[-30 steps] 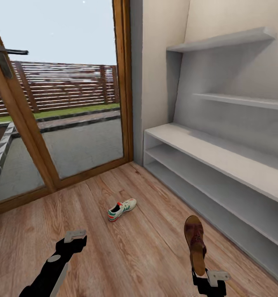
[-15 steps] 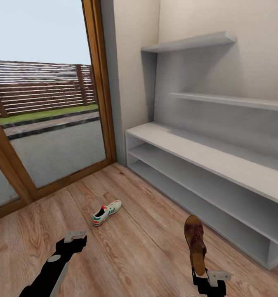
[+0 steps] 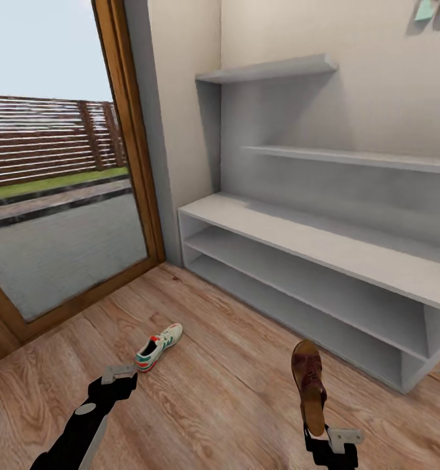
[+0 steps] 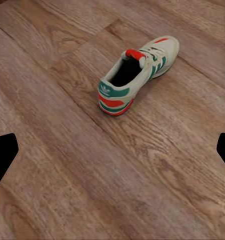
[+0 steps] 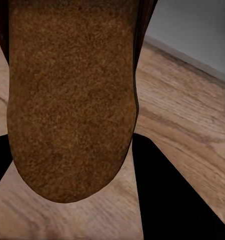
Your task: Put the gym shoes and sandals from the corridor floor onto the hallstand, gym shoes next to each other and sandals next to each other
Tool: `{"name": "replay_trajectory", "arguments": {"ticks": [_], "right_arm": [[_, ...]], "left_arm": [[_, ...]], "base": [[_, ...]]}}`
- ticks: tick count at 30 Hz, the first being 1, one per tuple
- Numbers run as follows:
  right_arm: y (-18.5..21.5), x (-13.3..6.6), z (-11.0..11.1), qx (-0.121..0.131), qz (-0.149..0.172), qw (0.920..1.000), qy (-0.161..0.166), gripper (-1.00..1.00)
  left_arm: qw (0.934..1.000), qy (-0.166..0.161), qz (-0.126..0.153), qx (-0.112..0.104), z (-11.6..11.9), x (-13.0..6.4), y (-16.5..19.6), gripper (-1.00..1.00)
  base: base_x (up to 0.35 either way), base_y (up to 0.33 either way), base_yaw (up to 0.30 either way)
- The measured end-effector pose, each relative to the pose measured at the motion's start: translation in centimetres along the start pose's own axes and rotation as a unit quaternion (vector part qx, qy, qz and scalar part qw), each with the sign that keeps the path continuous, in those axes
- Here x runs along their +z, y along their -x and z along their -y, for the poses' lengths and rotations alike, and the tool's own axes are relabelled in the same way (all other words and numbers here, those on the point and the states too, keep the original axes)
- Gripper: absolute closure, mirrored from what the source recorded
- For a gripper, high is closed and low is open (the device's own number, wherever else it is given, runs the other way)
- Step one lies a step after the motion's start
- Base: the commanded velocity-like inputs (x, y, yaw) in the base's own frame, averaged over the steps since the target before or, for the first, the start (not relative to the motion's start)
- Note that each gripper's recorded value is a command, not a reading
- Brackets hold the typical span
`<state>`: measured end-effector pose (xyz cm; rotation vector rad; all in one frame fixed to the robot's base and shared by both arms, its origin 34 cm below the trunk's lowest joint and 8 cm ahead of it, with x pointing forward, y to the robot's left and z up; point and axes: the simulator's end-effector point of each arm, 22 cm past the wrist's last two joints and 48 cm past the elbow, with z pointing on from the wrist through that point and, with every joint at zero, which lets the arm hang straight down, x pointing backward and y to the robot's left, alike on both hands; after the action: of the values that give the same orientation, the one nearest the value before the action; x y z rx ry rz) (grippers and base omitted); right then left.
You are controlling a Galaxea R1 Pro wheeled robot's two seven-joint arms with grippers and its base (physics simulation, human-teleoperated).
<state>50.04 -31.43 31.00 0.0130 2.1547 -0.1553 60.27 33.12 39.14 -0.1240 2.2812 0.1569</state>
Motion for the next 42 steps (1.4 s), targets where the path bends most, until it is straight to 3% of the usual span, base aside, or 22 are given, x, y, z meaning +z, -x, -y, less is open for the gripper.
{"name": "replay_trajectory", "arguments": {"ticks": [14, 30, 42], "right_arm": [[0.03, 0.0, 0.0, 0.0, 0.0, 1.0, 0.0, 1.0], [-0.01, 0.0, 0.01, 0.0, 0.0, 1.0, 0.0, 1.0], [0.0, 0.0, 0.0, 0.0, 0.0, 1.0, 0.0, 1.0]], "left_arm": [[1.0, 0.0, 0.0, 0.001, 0.03, -0.01, 0.02, -1.0], [1.0, 0.0, 0.005, 0.001, 0.05, 0.0, 0.2, -1.0], [1.0, 0.0, 0.006, 0.001, 0.05, 0.0, 0.26, -1.0]], "base": [[0.085, 0.268, -0.3], [0.024, 0.038, -0.3], [0.0, 0.259, -0.3]]}}
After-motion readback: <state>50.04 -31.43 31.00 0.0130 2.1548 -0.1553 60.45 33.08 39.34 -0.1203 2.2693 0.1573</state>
